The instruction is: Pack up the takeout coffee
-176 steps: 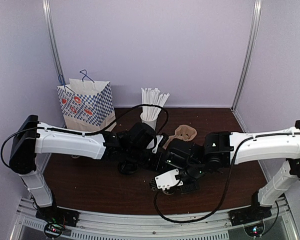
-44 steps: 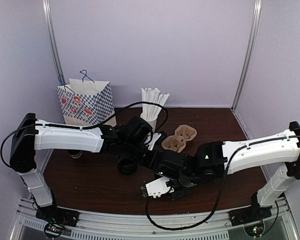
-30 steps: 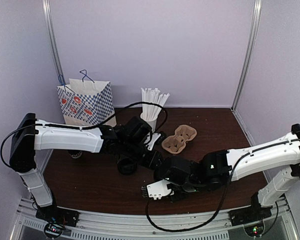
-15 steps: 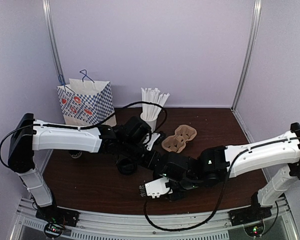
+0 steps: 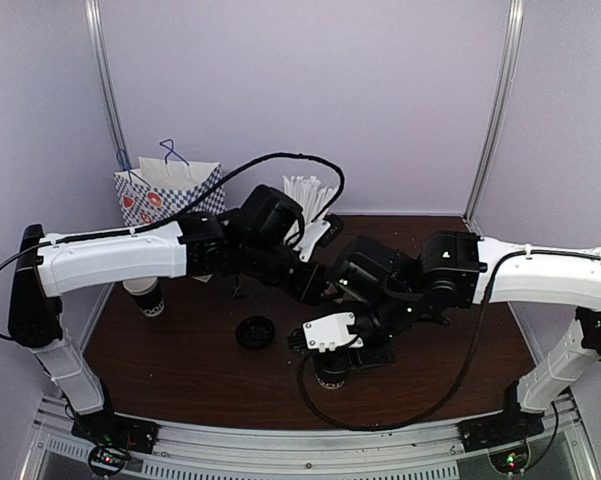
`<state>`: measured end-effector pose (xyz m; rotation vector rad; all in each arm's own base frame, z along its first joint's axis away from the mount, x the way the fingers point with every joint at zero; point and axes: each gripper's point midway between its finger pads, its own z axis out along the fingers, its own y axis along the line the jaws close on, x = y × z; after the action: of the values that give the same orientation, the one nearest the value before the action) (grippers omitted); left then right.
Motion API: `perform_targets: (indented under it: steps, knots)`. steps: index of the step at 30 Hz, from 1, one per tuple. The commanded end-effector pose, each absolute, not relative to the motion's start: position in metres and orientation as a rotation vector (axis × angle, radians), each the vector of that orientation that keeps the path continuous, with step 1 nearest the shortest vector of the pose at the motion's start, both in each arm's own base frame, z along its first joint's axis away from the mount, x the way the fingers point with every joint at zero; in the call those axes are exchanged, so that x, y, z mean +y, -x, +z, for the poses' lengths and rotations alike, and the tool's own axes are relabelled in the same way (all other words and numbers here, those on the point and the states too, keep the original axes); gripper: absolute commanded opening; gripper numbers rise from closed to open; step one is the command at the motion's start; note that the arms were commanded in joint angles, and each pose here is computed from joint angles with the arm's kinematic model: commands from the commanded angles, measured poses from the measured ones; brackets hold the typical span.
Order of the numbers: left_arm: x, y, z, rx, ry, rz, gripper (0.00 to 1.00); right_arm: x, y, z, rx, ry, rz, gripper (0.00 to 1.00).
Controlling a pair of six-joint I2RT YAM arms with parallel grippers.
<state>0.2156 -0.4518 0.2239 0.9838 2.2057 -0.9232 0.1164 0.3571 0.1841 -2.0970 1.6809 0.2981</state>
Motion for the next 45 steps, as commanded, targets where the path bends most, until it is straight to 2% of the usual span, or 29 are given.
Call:
perform_targets:
  steps: [1, 6, 10, 14, 19, 28, 37, 45]
  knots:
    - [-0.427, -0.212, 0.234, 2.227, -0.945, -0.852, 0.44, 0.331, -0.125, 0.204, 1.785, 2.031, 0.416, 0.42]
    - [-0.388, -0.185, 0.198, 2.331, -0.879, -0.861, 0.45, 0.307, -0.168, 0.207, 1.909, 1.841, 0.464, 0.42]
    - [-0.381, -0.149, 0.175, 2.352, -0.967, -0.915, 0.45, 0.308, -0.192, 0.195, 1.968, 1.74, 0.516, 0.51]
    - [-0.392, -0.123, 0.165, 2.355, -1.037, -0.992, 0.45, 0.32, -0.2, 0.18, 2.0, 1.731, 0.595, 0.56]
    - [-0.402, -0.116, 0.152, 2.386, -1.057, -1.034, 0.45, 0.328, -0.189, 0.166, 1.994, 1.794, 0.738, 0.58]
    - [-0.419, -0.139, 0.136, 2.403, -0.917, -1.071, 0.45, 0.323, -0.159, 0.154, 1.97, 1.898, 0.913, 0.64]
    - [-0.414, -0.185, 0.125, 2.425, -0.784, -1.093, 0.43, 0.313, -0.143, 0.144, 2.024, 1.893, 0.972, 0.63]
    - [-0.413, -0.215, 0.122, 2.425, -0.816, -1.062, 0.43, 0.308, -0.135, 0.146, 2.074, 1.859, 1.019, 0.61]
